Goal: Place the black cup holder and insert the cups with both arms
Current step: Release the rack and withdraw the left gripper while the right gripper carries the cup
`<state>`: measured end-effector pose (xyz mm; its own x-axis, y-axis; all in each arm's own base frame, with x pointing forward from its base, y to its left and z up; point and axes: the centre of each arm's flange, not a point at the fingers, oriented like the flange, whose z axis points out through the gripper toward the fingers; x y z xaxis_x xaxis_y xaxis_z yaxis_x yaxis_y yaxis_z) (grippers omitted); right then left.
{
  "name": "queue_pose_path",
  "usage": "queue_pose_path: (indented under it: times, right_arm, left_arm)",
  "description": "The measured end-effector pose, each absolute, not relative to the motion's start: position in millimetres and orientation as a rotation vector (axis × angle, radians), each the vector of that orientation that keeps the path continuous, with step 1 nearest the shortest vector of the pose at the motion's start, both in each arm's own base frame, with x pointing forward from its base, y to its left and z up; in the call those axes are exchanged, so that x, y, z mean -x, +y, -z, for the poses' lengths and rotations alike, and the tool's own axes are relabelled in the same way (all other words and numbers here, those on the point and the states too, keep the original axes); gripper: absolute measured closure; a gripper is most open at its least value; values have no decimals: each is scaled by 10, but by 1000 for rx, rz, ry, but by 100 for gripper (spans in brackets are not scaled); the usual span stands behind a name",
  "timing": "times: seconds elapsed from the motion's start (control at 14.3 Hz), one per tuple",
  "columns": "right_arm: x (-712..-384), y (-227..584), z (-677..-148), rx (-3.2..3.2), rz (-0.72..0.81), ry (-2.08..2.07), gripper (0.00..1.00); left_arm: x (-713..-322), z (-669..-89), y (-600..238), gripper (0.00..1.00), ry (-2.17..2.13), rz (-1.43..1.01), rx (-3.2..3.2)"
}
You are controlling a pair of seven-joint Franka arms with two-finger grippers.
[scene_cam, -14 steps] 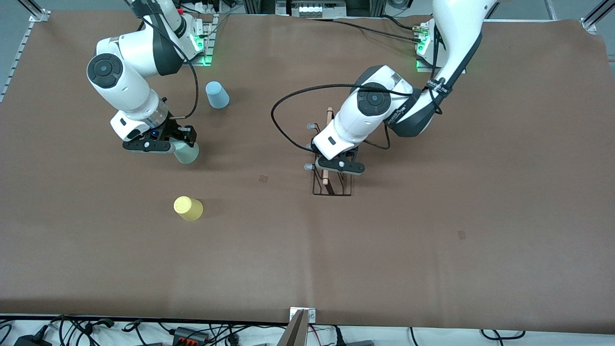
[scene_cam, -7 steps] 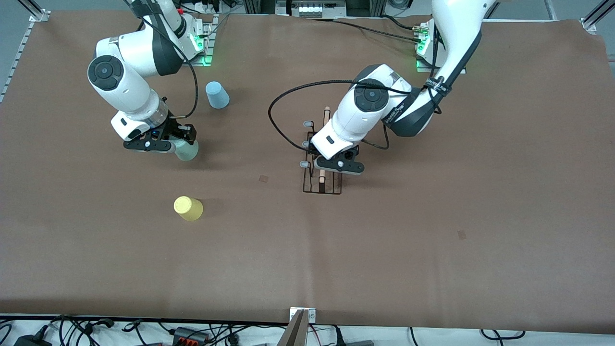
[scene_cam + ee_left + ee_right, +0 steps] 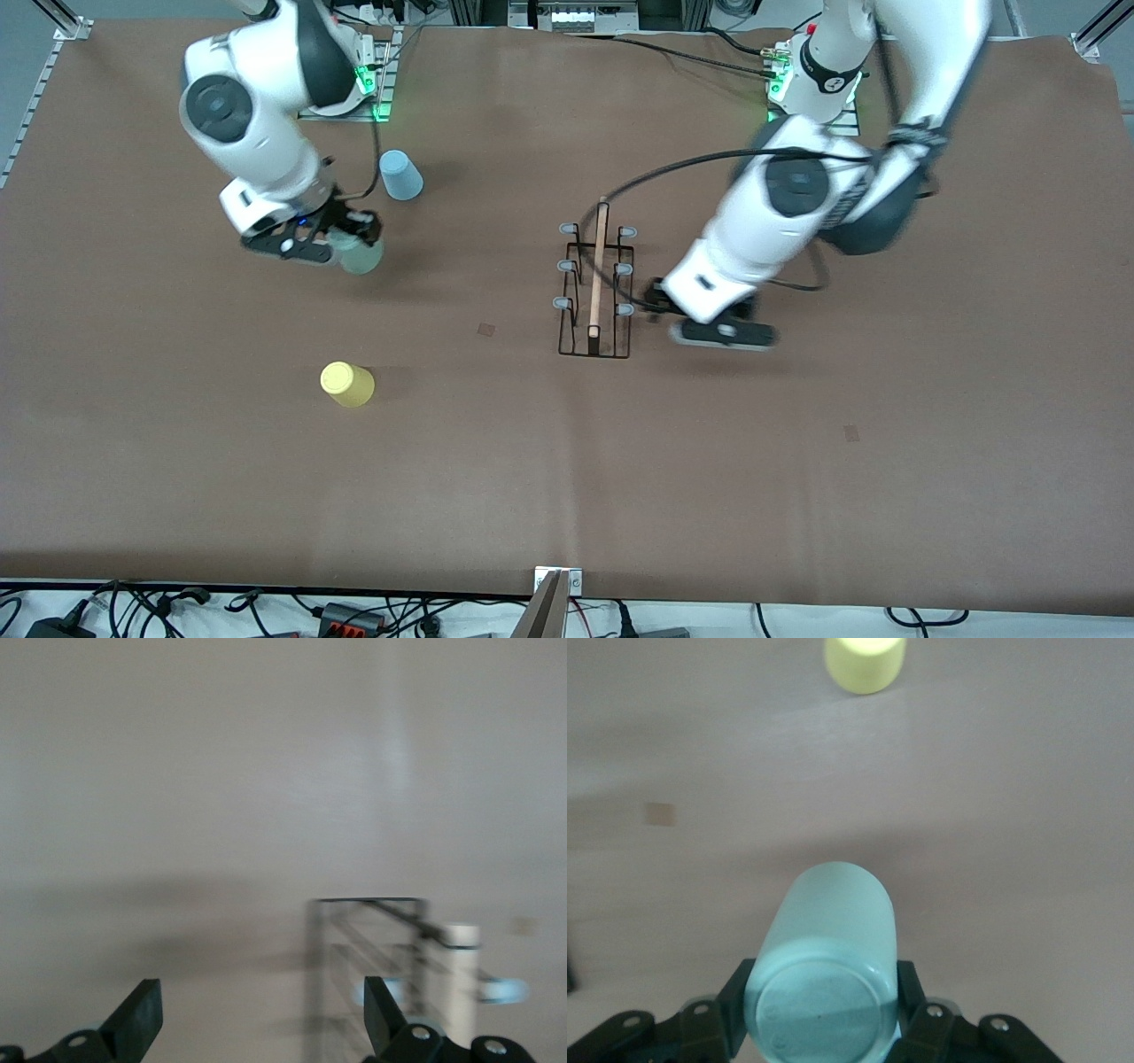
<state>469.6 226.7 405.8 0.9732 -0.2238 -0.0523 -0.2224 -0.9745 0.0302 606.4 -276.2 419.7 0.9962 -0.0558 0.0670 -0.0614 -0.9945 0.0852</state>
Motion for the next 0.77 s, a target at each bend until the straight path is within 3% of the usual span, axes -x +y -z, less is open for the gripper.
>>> queue_pose_path:
  times: [0.35, 0.77]
  right_arm:
    - [-4212, 3606, -4269, -3059, 22, -777, 33]
    - [-4099, 4689, -4062, -3048, 26, -1142, 33]
  left_arm:
    - [-6273, -4631, -1480, 0, -241, -85, -3136]
    - [-6244, -5163, -335, 0, -363, 19, -3170]
